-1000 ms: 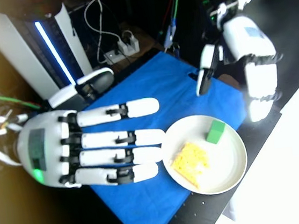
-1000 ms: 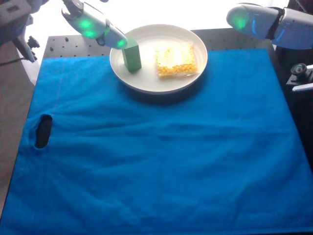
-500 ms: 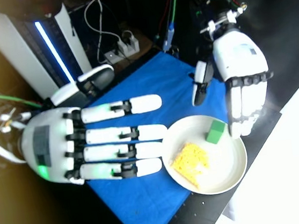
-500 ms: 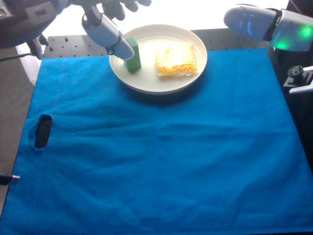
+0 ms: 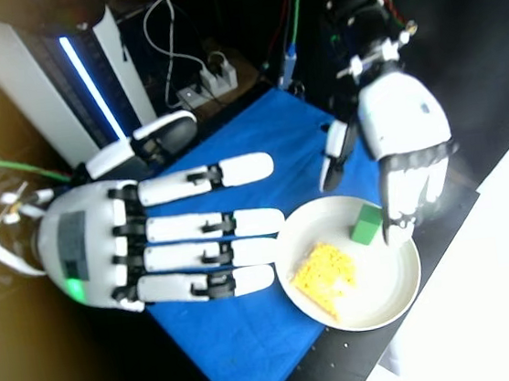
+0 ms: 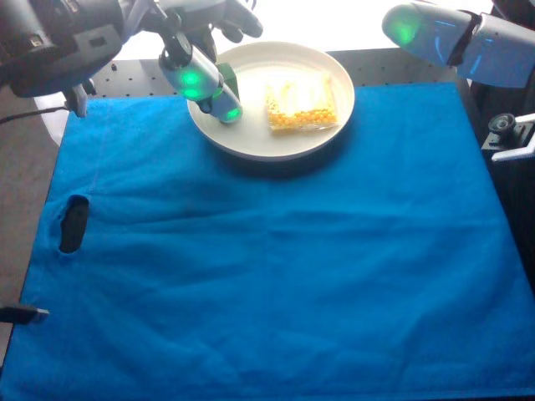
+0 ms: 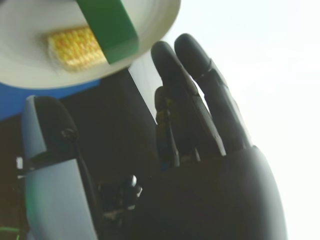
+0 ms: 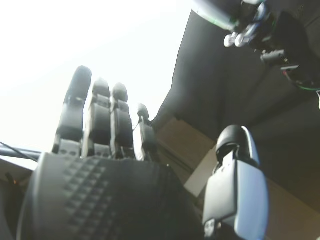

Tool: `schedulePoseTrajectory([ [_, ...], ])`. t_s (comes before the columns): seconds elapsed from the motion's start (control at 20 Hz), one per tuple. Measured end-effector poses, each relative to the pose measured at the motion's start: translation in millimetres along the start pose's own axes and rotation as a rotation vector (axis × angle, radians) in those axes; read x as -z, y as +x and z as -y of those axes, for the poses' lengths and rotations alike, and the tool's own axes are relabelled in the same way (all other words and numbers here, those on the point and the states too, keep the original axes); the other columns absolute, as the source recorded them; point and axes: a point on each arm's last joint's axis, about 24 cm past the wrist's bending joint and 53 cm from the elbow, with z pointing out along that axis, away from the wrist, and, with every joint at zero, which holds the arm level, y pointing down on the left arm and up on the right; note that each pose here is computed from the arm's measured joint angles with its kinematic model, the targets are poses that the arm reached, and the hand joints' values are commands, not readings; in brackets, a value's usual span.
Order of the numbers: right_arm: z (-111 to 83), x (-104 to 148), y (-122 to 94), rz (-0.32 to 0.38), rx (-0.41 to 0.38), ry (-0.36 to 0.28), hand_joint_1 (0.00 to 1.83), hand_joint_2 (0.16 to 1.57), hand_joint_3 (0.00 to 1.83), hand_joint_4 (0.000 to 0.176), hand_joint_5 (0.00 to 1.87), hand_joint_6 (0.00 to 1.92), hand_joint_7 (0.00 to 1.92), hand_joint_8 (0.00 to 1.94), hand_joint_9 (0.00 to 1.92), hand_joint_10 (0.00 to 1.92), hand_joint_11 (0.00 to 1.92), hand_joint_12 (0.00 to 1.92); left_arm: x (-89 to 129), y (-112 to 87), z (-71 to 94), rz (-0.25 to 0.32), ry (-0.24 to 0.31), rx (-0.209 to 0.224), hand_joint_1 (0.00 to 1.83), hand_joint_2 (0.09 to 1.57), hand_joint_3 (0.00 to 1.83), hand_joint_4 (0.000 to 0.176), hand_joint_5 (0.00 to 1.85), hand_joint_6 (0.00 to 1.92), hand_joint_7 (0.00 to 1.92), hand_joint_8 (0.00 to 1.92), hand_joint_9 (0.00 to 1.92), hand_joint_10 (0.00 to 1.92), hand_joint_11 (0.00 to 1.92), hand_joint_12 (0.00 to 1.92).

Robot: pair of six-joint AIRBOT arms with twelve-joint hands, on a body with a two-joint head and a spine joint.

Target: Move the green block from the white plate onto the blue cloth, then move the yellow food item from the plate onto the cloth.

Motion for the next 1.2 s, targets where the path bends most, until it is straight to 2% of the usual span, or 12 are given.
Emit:
schedulePoseTrajectory([
  [0.1,-0.5,0.1,1.3,-0.002,-0.002,-0.001,0.21,0.93,0.00,0.109,0.08,0.00,0.25,0.00,0.22,0.00,0.00,0.80,-1.4,1.6,-1.7,-0.003,-0.005,0.000,0.89,0.84,0.00,0.005,0.45,0.00,0.60,0.01,0.91,0.07,0.60,0.92],
  [0.25,-0.6,0.0,3.0,-0.005,-0.003,-0.002,0.20,0.92,0.00,0.113,0.09,0.00,0.27,0.00,0.24,0.00,0.00,0.85,-2.4,7.5,-4.8,-0.012,-0.012,-0.003,0.91,0.86,0.02,0.005,0.43,0.01,0.59,0.00,0.94,0.07,0.66,0.88],
  [0.4,-1.5,0.1,5.4,-0.011,-0.005,-0.004,0.21,0.92,0.00,0.087,0.10,0.00,0.30,0.00,0.27,0.01,0.00,0.91,-3.7,8.2,-5.5,-0.012,-0.014,0.006,0.94,0.85,0.00,0.007,0.58,0.01,0.66,0.00,1.01,0.09,0.74,0.87],
  [0.55,-1.6,0.1,5.9,-0.013,-0.004,-0.005,0.18,0.91,0.00,0.093,0.09,0.00,0.28,0.00,0.25,0.00,0.00,0.90,-5.2,12.8,-9.8,-0.018,-0.024,0.019,0.92,1.04,0.00,0.000,0.83,0.02,0.81,0.02,1.02,0.09,0.71,1.02],
  [0.6,-1.9,0.2,6.3,-0.014,-0.005,-0.005,0.17,0.93,0.01,0.082,0.09,0.00,0.28,0.00,0.26,0.00,0.00,0.91,-5.5,12.9,-10.0,-0.017,-0.024,0.022,1.01,1.12,0.01,0.043,0.91,0.85,0.92,0.03,1.05,0.12,0.72,1.04],
  [0.65,-2.0,0.2,7.0,-0.017,-0.003,-0.006,0.18,0.92,0.00,0.089,0.09,0.00,0.29,0.00,0.26,0.00,0.00,0.91,-5.7,12.5,-10.4,-0.016,-0.025,0.027,1.06,1.15,0.01,0.000,0.89,1.07,1.01,0.06,1.10,0.15,0.76,1.06],
  [0.7,-2.4,0.2,7.6,-0.019,-0.002,-0.007,0.17,0.93,0.01,0.095,0.09,0.00,0.28,0.00,0.26,0.00,0.00,0.91,-5.7,11.7,-11.3,-0.013,-0.026,0.031,1.20,1.15,0.00,0.000,0.89,0.96,0.97,0.98,1.18,0.21,0.84,1.12],
  [0.75,-2.6,0.2,7.7,-0.020,-0.002,-0.008,0.18,0.94,0.00,0.110,0.09,0.00,0.28,0.00,0.26,0.00,0.00,0.89,-5.7,11.7,-11.5,-0.013,-0.026,0.032,1.24,1.14,0.00,0.000,0.91,0.90,0.96,1.18,1.18,0.32,0.87,1.15],
  [0.8,-2.5,0.2,7.6,-0.019,-0.002,-0.008,0.19,0.94,0.00,0.109,0.09,0.00,0.28,0.00,0.26,0.00,0.00,0.88,-5.7,11.6,-11.6,-0.013,-0.027,0.032,1.26,1.13,0.00,0.000,0.91,0.87,0.99,1.18,1.17,0.35,0.85,1.09],
  [0.85,-2.6,0.2,7.7,-0.020,-0.002,-0.008,0.19,0.93,0.00,0.109,0.09,0.00,0.28,0.00,0.26,0.00,0.00,0.88,-5.7,11.6,-11.6,-0.013,-0.027,0.032,1.36,1.12,0.00,0.000,0.95,0.82,0.93,1.10,1.00,1.04,0.86,1.08],
  [0.9,-2.9,0.3,8.5,-0.021,-0.002,-0.009,0.18,0.91,0.00,0.106,0.09,0.00,0.28,0.00,0.26,0.00,0.00,0.91,-5.7,11.6,-11.6,-0.013,-0.027,0.034,1.37,1.12,0.00,0.000,0.98,0.83,0.89,1.08,0.96,1.19,0.88,1.09],
  [1.2,-3.3,0.3,9.5,-0.024,-0.003,-0.010,0.21,0.91,0.00,0.101,0.10,0.00,0.31,0.00,0.28,0.01,0.00,0.99,-5.6,11.3,-11.5,-0.010,-0.024,0.051,1.37,1.13,0.00,0.000,0.99,0.82,0.83,1.14,0.93,1.27,0.82,1.15],
])
